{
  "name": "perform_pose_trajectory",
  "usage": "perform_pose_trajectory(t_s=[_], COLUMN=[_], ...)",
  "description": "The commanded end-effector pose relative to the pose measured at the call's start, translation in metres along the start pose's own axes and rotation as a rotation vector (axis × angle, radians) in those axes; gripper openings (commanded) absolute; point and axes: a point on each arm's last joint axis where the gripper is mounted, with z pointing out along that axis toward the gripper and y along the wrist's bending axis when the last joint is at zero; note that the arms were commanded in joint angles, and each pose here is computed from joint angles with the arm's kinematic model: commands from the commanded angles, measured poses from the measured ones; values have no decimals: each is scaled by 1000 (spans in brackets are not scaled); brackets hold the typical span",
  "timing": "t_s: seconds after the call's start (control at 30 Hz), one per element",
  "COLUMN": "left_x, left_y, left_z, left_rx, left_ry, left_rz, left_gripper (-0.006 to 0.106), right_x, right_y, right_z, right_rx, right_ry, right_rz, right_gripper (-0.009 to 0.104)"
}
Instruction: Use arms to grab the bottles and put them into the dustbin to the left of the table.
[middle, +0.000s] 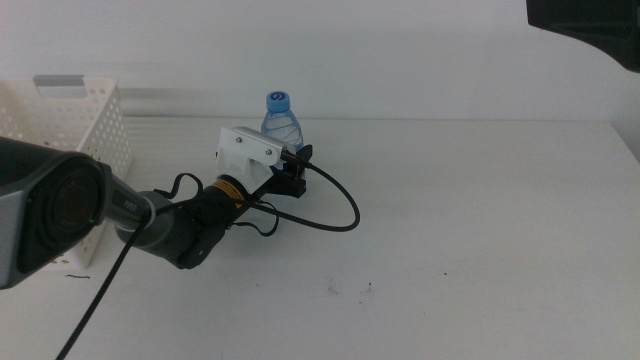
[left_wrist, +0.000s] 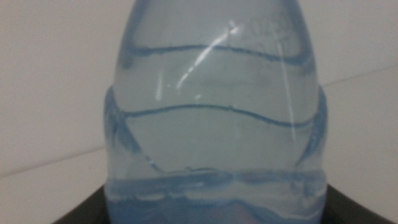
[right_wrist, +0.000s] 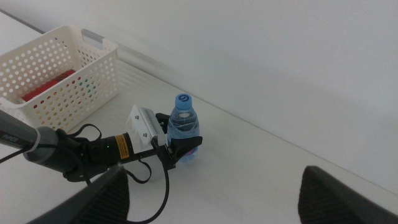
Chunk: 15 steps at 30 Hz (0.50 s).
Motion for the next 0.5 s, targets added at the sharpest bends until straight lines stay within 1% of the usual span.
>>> perform_pose_trajectory(t_s=[0.0,0.03,0.1,0.13,0.2,0.27,0.4,0.47], left_x=[-16,-19,-24,-30,-44,-60,-98,-117], left_y=[1,2,2,1,-3,-7,-18,-25], left_z=[1,0,-4,-9,-21,-38,-88,-111], left_rx=[-11,-17,-14,-10,-10,-24,-81,-96], left_ry=[-19,-8,-6,-26,-40,-30,-17,4], left_rz=[0,-8,-47,-62,-50,-33,-53,-44], left_gripper=[28,19,9,5,-1,-1,-1,-1], right_x=[-2,-2,-2,-2,-2,-2,-2,-2], right_y=[-1,-1,-1,-1,-1,-1,-1,-1], right_z=[-3,-3,-3,-3,-3,-3,-3,-3], right_rx=[6,6,6,6,6,6,6,6], right_ry=[-14,-14,-14,-14,-14,-14,-14,-14], right_rz=[-14,-14,-14,-14,-14,-14,-14,-14], right_gripper=[92,92,92,92,92,92,92,92])
